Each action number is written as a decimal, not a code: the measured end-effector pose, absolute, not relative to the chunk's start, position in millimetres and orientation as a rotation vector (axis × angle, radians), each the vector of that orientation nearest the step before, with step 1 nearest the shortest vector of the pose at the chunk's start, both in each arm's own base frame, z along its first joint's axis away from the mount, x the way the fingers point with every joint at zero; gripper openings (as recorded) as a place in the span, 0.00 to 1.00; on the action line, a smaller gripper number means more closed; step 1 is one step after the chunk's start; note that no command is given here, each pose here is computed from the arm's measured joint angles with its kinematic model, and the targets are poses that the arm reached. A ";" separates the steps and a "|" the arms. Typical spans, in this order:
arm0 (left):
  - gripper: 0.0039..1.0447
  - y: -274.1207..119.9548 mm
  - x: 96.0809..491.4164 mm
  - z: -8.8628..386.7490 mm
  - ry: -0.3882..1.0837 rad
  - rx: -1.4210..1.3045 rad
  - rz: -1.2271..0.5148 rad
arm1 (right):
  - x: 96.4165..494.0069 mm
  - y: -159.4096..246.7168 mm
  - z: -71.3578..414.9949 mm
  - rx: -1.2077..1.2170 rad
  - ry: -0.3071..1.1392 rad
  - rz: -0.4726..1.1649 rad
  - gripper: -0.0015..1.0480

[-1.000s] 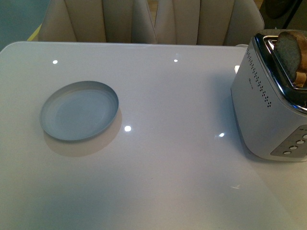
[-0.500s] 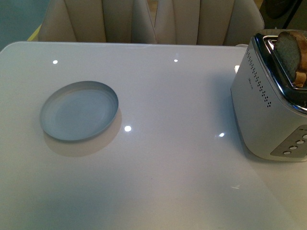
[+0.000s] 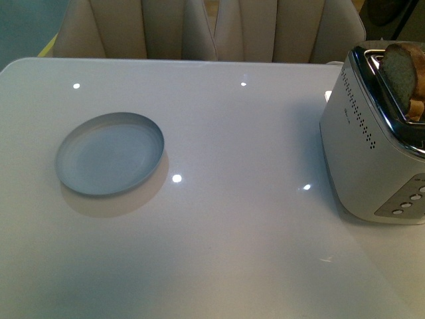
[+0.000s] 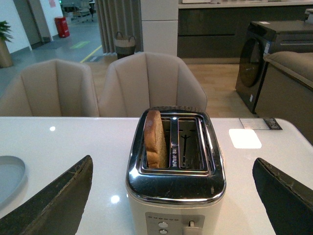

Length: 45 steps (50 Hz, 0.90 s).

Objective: Left arm holds plate, right arm toasts bread

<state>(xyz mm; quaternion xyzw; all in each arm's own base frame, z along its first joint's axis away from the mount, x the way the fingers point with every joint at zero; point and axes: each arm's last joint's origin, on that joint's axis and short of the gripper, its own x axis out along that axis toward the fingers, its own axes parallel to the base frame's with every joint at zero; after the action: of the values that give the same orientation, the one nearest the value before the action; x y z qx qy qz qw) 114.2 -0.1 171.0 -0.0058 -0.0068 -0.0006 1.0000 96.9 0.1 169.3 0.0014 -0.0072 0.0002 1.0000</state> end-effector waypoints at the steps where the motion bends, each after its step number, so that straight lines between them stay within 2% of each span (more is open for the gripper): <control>1: 0.03 -0.1 114.0 171.0 -0.014 -0.012 -0.001 | 96.9 0.1 169.3 0.003 -0.014 0.000 0.91; 20: 0.03 -0.1 107.6 171.0 -0.019 -0.012 -0.001 | 96.9 0.1 169.3 0.003 -0.014 0.000 0.91; 23: 0.03 -0.1 102.3 166.4 0.020 -0.011 -0.001 | 96.9 0.1 169.3 0.003 -0.014 0.000 0.91; 45: 0.03 -0.1 97.3 167.8 -0.009 -0.011 -0.001 | 96.9 0.1 169.3 0.003 -0.014 0.001 0.91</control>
<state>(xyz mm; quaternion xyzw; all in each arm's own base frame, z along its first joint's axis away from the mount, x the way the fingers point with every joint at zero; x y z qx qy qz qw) 97.3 -0.1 167.8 -0.0056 -0.0043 -0.0006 1.0000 96.9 0.1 169.3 0.0014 -0.0072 0.0004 1.0000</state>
